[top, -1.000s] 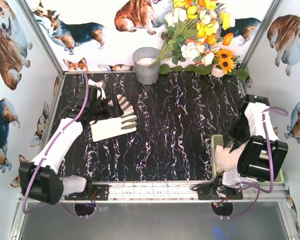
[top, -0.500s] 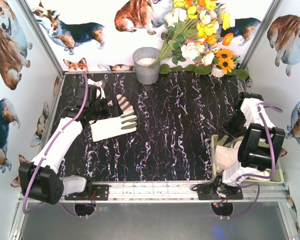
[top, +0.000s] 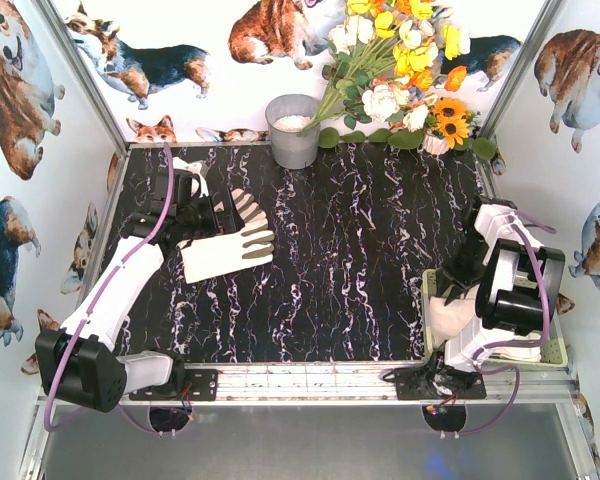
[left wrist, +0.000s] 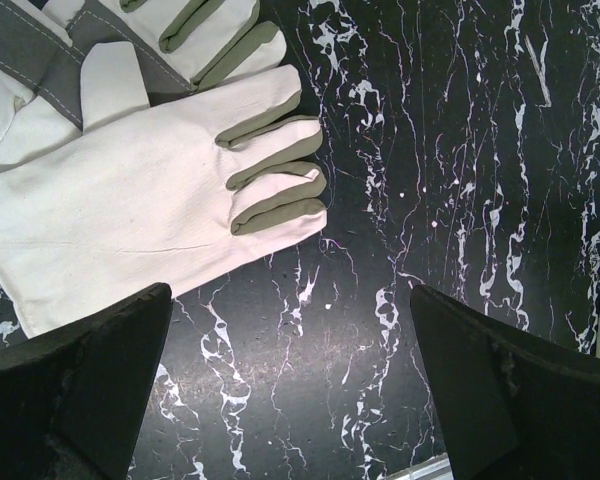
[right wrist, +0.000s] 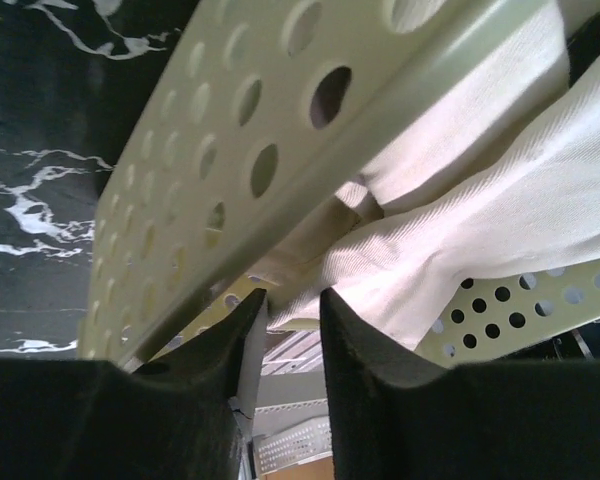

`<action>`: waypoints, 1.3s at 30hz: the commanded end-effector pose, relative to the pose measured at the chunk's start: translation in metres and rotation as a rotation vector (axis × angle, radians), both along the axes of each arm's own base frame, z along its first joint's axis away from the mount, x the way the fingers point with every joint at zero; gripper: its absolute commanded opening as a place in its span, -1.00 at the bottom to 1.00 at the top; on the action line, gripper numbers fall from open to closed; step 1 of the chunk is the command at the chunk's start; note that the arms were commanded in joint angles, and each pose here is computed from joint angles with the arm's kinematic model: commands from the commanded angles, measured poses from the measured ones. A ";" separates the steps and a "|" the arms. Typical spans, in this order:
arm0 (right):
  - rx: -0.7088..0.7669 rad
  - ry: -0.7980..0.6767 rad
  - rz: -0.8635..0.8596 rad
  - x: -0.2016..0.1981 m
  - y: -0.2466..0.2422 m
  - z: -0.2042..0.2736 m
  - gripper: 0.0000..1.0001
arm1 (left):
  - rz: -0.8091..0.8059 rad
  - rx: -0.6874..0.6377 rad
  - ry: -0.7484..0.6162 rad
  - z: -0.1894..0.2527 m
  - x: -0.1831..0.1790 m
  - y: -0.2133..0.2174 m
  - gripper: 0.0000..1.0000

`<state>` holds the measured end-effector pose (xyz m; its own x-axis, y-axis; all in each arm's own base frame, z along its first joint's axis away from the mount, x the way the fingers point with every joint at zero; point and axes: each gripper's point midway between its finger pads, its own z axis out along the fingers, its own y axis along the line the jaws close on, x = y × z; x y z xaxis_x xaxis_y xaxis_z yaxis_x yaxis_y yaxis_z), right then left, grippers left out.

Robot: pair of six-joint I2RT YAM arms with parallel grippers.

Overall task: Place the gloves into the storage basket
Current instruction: Adjust the glove in the bin.

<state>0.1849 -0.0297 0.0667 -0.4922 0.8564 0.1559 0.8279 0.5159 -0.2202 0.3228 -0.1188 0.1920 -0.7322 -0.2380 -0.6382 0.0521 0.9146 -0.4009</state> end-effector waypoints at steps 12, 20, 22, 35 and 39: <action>-0.006 0.041 0.039 -0.024 0.004 -0.013 -0.59 | 0.029 -0.019 -0.032 0.011 0.006 0.004 0.99; -0.027 -0.048 0.112 -0.010 -0.004 0.018 -0.19 | 0.062 0.004 -0.053 0.024 0.008 0.011 0.99; -0.027 -0.074 0.137 -0.010 -0.005 0.029 -0.04 | 0.084 0.014 -0.051 0.027 0.009 0.015 0.99; -0.113 -0.472 0.312 0.010 -0.009 0.129 0.21 | 0.276 0.027 0.087 0.024 0.007 0.033 1.00; -0.022 -0.717 0.402 0.040 0.016 0.162 0.18 | 0.317 0.016 0.098 0.008 0.026 0.033 0.97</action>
<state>0.1991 -0.0342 0.1931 -0.7050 0.6777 -0.2088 0.6748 0.7317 0.0964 0.3337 -0.0942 0.2129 -0.7026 -0.3847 -0.5987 -0.1831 0.9107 -0.3703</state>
